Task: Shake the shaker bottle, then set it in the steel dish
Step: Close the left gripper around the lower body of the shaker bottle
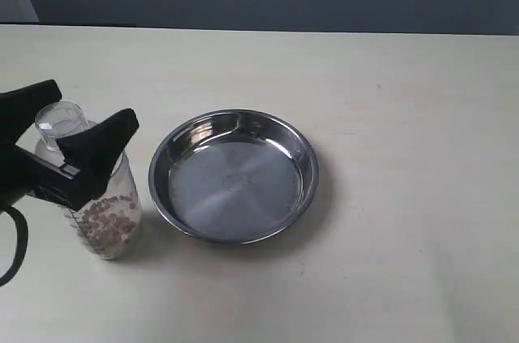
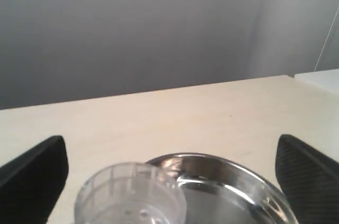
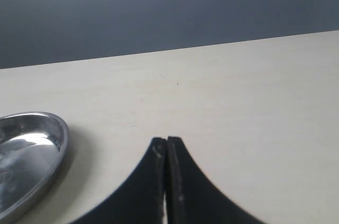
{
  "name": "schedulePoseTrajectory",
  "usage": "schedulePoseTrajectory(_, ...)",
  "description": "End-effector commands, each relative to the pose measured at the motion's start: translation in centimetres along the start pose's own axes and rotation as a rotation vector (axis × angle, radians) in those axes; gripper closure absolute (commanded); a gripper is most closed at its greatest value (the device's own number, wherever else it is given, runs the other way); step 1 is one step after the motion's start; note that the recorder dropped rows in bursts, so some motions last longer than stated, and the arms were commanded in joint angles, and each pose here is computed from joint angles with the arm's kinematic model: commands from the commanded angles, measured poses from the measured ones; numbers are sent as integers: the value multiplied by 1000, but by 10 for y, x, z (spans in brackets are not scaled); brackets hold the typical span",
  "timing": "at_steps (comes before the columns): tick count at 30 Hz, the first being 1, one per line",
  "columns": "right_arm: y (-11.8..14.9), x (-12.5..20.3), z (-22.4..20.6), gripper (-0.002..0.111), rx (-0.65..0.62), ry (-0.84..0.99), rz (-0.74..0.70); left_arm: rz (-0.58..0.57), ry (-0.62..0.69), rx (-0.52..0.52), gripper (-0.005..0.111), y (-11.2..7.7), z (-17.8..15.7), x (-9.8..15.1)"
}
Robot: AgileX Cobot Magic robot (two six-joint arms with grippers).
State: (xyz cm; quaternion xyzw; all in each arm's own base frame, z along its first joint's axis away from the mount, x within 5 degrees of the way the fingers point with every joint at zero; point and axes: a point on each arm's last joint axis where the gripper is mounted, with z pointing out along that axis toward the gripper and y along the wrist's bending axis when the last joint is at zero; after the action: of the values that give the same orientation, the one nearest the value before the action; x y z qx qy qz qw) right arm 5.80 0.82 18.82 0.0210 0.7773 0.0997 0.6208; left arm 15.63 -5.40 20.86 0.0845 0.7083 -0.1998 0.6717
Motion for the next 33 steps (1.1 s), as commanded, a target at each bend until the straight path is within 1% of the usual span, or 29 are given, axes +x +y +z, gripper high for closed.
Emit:
schedulePoseTrajectory(1, 0, -1, 0, 109, -2, -8, -6, 24, 103, -10, 2, 3, 4, 18)
schedulePoseTrajectory(5, 0, -1, 0, 109, -2, -7, -6, -5, 171, -74, 2, 10, -2, 36)
schedulePoseTrajectory(7, 0, -1, 0, 109, -2, -7, -6, -10, 189, -95, 2, 12, -3, 41)
schedulePoseTrajectory(11, 0, -1, 0, 109, -2, -7, -6, 10, 235, -99, 2, 13, -2, 48)
schedulePoseTrajectory(15, 0, -1, 0, 109, -2, -7, -6, 4, 264, -107, 2, 15, 0, 54)
schedulePoseTrajectory(20, 0, -1, 0, 109, -2, -9, -6, -13, 301, -120, 2, 18, 5, 67)
schedulePoseTrajectory(26, 0, -1, 0, 109, -2, -9, -6, -6, 326, -116, 2, 21, 10, 80)
schedulePoseTrajectory(30, 0, -1, 0, 109, -2, -9, -6, -15, 377, -124, 2, 24, 13, 94)
schedulePoseTrajectory(33, 0, 0, 0, 109, -2, -6, -6, -18, 360, -119, 2, 24, 14, 96)
